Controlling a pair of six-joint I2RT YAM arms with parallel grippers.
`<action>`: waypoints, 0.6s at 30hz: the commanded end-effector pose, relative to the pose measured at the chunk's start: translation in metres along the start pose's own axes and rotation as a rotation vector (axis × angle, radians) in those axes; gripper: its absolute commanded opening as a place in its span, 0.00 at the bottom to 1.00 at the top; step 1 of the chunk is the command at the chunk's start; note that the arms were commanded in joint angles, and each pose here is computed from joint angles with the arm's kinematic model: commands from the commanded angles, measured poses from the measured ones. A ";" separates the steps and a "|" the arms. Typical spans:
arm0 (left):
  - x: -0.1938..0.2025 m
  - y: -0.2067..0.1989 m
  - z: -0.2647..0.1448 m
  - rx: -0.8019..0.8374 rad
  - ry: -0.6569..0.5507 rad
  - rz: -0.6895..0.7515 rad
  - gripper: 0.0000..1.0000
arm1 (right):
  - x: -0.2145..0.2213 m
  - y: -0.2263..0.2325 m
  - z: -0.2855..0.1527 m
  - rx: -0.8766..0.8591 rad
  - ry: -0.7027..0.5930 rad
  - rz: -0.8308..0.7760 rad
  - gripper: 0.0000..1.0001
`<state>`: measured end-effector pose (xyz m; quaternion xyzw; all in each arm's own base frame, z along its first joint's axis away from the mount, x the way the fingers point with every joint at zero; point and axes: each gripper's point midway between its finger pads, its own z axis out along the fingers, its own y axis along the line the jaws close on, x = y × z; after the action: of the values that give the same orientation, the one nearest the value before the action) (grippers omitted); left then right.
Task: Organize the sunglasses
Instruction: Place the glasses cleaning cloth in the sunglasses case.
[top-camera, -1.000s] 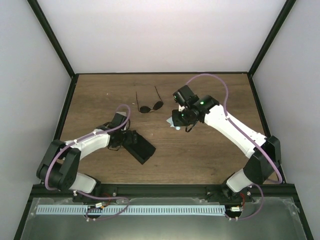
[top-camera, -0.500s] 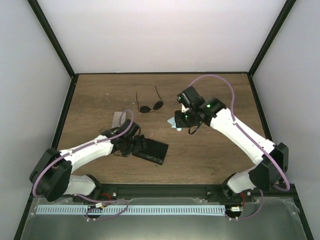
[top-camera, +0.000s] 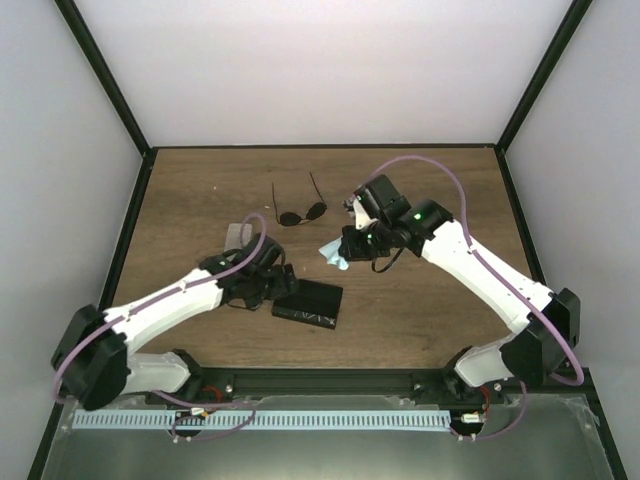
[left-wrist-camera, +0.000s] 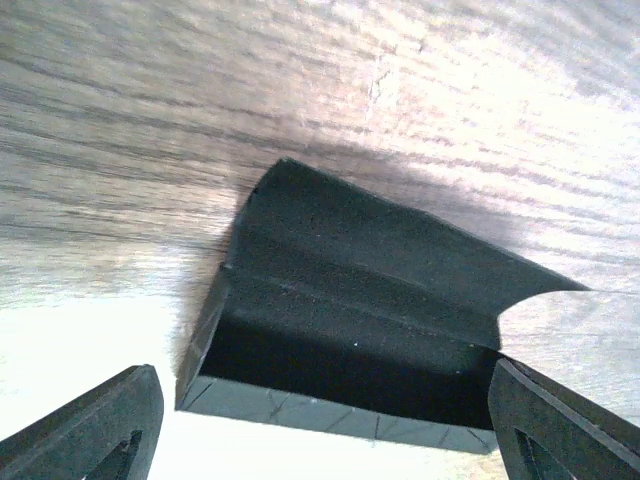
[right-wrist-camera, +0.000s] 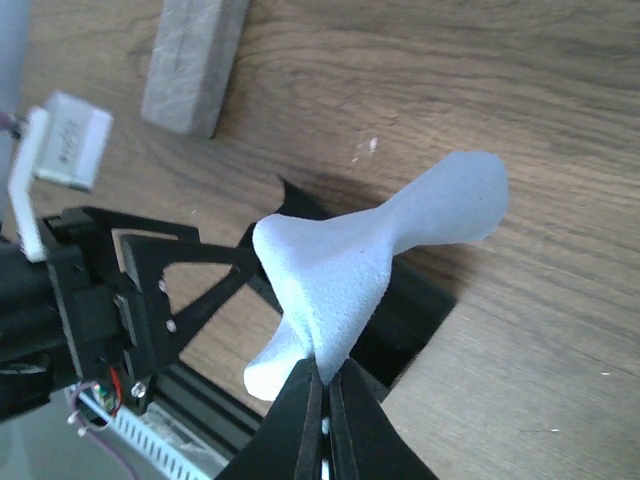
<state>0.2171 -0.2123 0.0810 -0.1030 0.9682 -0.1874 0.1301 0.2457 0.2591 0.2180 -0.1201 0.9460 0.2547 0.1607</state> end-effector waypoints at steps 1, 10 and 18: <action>-0.017 0.009 -0.038 0.025 -0.096 -0.058 0.92 | 0.005 0.040 -0.013 -0.133 0.010 -0.067 0.01; -0.040 0.050 -0.047 0.036 -0.133 -0.239 0.95 | 0.039 0.090 0.004 -0.211 0.130 -0.202 0.01; -0.035 0.062 -0.053 0.035 -0.156 -0.270 0.95 | 0.058 0.112 0.042 -0.227 0.230 -0.286 0.01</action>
<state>0.2328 -0.1345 0.1110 -0.2362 0.9315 -0.2084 0.1818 0.1713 0.3468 0.2099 -0.2663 0.9112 0.3051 0.0757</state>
